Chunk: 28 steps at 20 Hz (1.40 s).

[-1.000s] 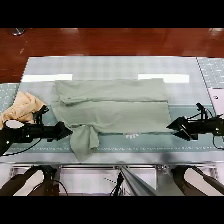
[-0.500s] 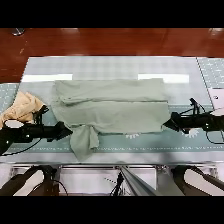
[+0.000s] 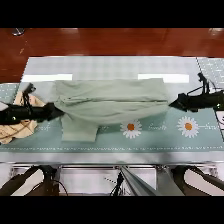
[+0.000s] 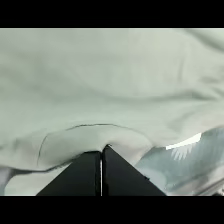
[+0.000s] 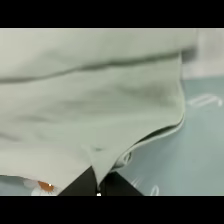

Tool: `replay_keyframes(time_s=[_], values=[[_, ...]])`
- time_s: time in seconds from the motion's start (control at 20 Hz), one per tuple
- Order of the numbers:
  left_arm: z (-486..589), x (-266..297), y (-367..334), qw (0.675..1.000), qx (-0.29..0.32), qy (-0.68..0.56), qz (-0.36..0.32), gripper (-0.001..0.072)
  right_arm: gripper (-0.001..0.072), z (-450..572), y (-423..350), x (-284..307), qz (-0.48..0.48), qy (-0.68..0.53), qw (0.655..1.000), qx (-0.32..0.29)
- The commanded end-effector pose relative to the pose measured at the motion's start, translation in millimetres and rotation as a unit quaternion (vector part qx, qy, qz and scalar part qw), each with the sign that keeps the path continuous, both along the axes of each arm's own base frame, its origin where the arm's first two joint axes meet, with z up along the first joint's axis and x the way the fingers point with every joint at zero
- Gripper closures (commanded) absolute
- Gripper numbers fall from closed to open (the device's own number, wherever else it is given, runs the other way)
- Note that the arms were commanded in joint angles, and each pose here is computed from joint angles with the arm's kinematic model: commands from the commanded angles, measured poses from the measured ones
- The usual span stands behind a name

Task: Fold the shirts.

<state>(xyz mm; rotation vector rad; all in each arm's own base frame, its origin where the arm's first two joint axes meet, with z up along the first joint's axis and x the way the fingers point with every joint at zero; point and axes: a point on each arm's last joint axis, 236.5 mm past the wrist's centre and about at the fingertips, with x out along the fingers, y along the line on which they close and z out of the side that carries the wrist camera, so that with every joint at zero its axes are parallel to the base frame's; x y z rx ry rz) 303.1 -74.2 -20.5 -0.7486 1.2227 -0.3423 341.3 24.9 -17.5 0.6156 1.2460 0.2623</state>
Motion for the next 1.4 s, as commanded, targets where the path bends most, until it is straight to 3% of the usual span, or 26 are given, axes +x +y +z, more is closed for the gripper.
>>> replay_keyframes(time_s=[0.0,0.55,0.75,1.05,1.1,1.15,1.2,1.35], values=[[21.9,54.9,17.0,0.999,0.004,-0.026,0.029,0.0689,0.069,26.4,-4.3,41.3,-0.021,-0.046,0.999,0.012],[3.7,196.1,15.0,1.0,-0.007,-0.024,0.018,0.0689,0.069,-7.7,-4.7,132.6,-0.046,-0.042,0.997,0.047],[-8.8,223.5,17.5,0.999,-0.008,-0.027,0.019,0.0689,0.069,-14.2,0.5,152.6,-0.056,-0.042,0.995,0.077],[-25.9,231.5,18.3,1.0,-0.006,-0.025,0.012,0.0686,0.0689,-40.7,3.2,165.6,-0.069,-0.032,0.995,0.072],[-26.7,230.7,17.4,1.0,-0.005,-0.026,0.008,0.0569,0.0607,-43.8,1.8,166.9,-0.076,-0.029,0.994,0.072],[-26.4,227.2,14.8,1.0,-0.009,-0.02,0.001,0.0216,0.0252,-44.6,1.3,167.7,-0.08,-0.028,0.994,0.073],[-22.9,219.8,13.2,1.0,-0.012,-0.011,-0.016,0.0005,0.008,-42.6,0.2,165.8,-0.074,-0.027,0.994,0.073],[-21.6,180.5,60.7,0.995,0.049,0.07,-0.045,0.0007,0.008,-18.2,-23.4,141.1,-0.02,0.003,0.997,0.07]])
